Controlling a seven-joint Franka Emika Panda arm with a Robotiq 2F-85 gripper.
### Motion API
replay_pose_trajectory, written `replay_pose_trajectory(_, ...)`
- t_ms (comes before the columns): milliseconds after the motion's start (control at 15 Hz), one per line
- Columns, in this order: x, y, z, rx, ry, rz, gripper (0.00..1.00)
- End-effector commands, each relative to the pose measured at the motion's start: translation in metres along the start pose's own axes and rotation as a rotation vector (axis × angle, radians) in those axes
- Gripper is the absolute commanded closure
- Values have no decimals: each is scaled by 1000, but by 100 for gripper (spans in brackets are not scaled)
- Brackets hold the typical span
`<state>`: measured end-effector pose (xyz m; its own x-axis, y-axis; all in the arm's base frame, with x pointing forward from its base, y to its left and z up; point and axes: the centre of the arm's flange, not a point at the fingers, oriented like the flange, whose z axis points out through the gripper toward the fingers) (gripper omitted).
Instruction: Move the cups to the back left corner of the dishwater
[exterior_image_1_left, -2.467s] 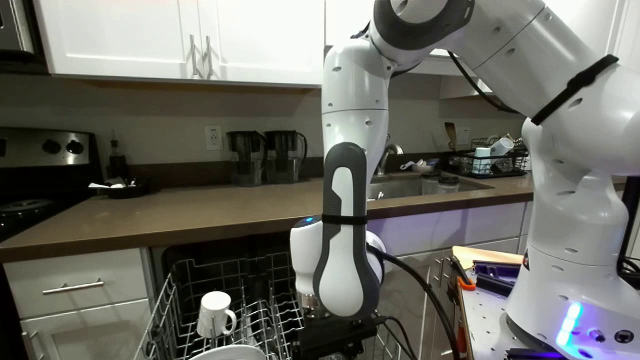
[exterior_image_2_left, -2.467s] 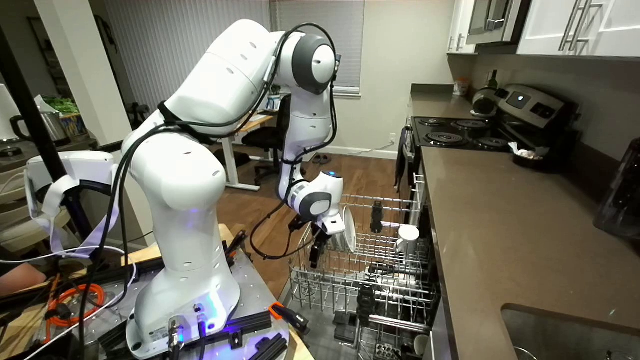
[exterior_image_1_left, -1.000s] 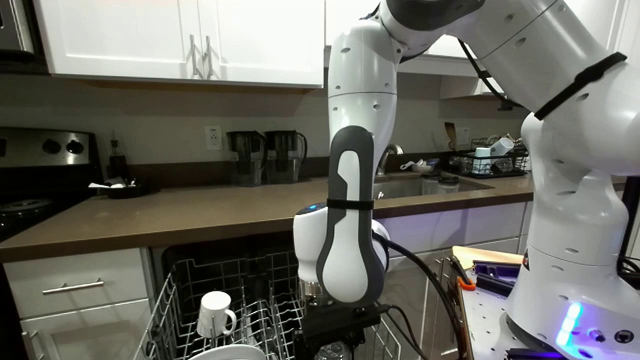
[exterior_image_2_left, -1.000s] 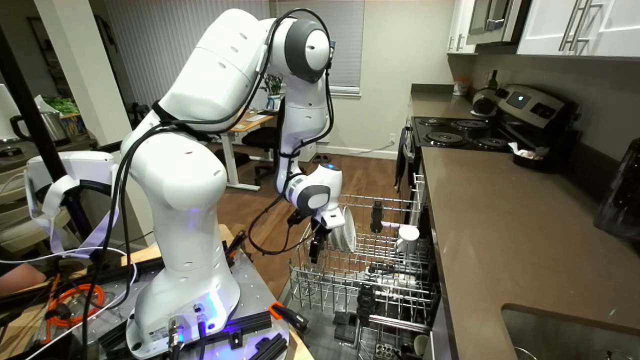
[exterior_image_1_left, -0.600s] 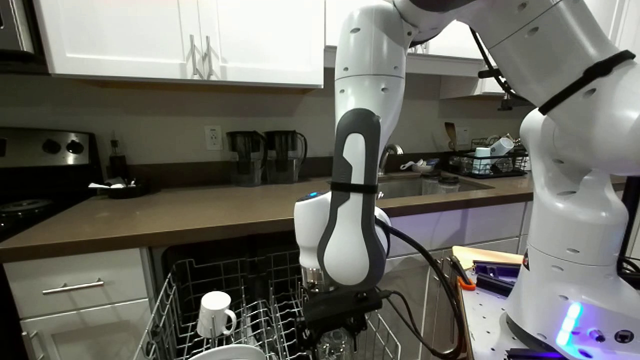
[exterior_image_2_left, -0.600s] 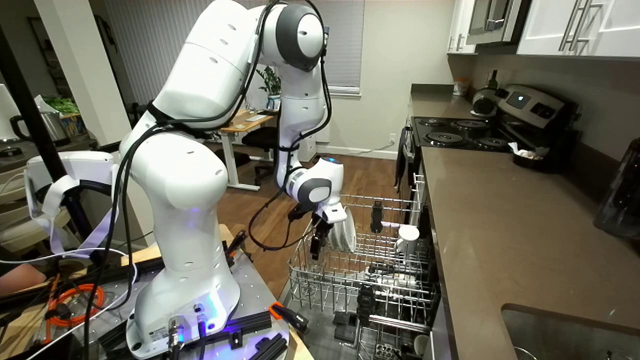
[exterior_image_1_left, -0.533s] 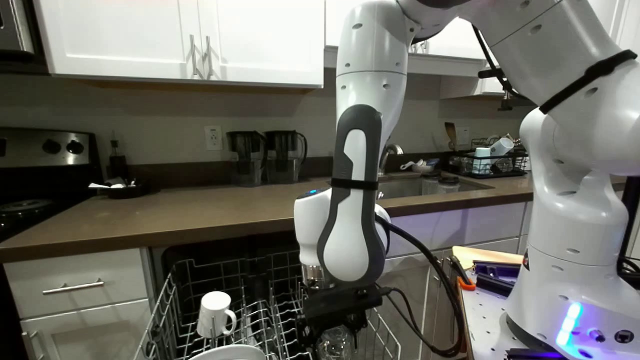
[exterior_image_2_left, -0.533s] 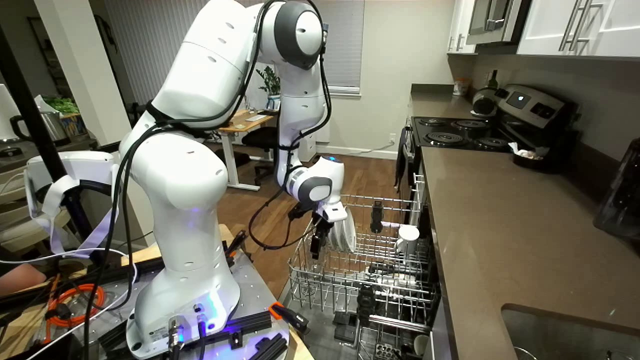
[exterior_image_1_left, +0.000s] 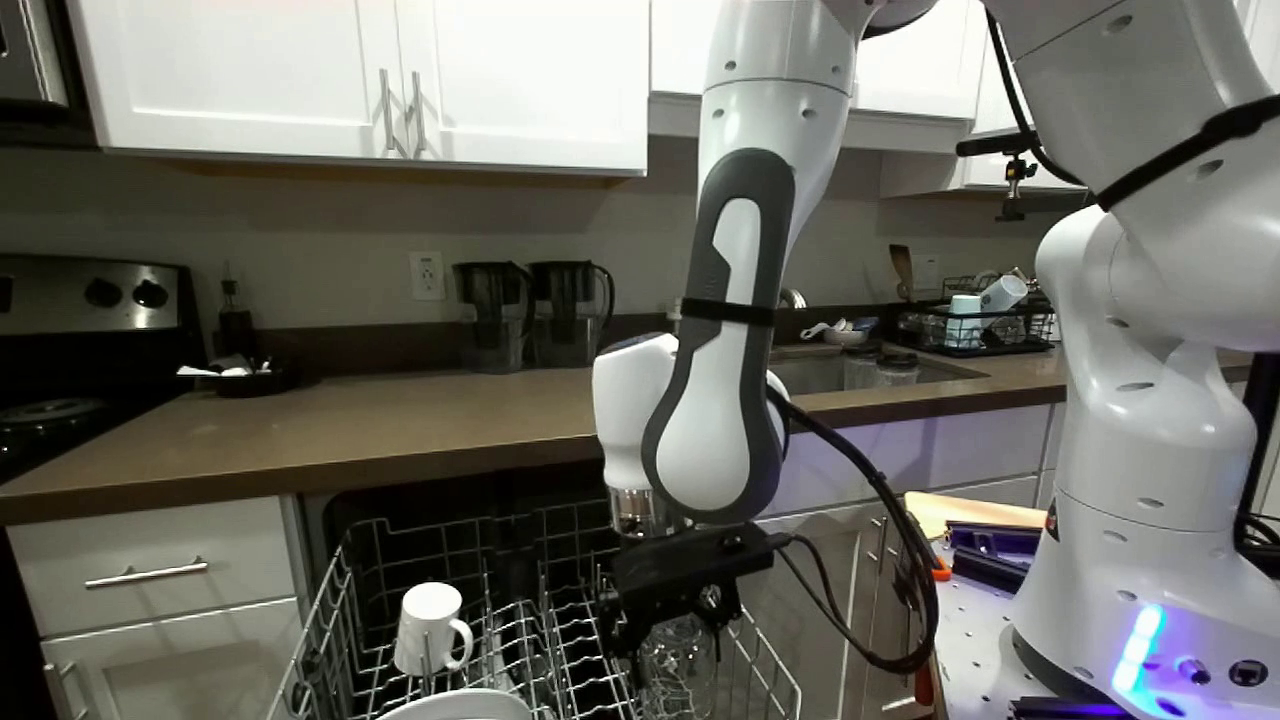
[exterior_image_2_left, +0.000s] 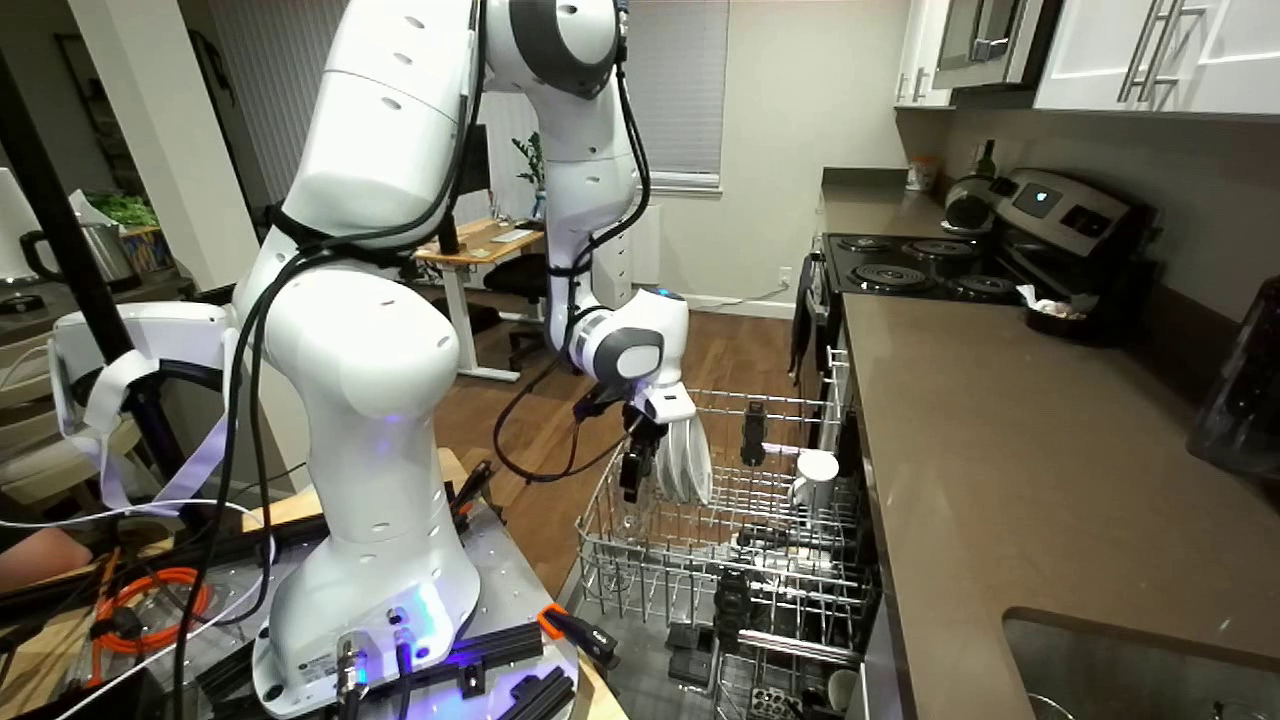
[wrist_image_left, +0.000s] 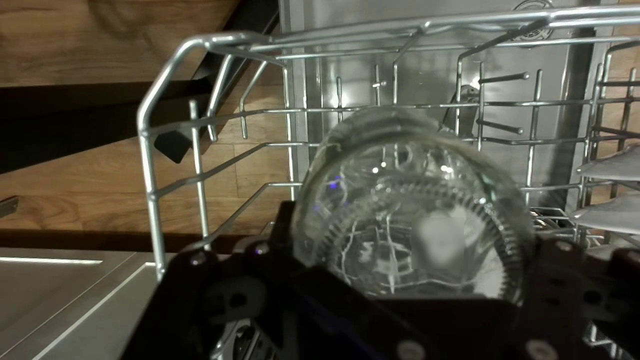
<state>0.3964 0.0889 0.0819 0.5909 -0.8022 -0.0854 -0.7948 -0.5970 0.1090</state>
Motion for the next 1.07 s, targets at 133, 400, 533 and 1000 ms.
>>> replay_pose_trajectory(133, 1, 17, -44, 16, 37, 5, 36)
replay_pose_trajectory(400, 23, 9, -57, 37, 90, 2, 36)
replay_pose_trajectory(533, 37, 1, -60, 41, 108, -18, 36)
replay_pose_trajectory(1000, 93, -35, -76, 78, 153, -45, 36)
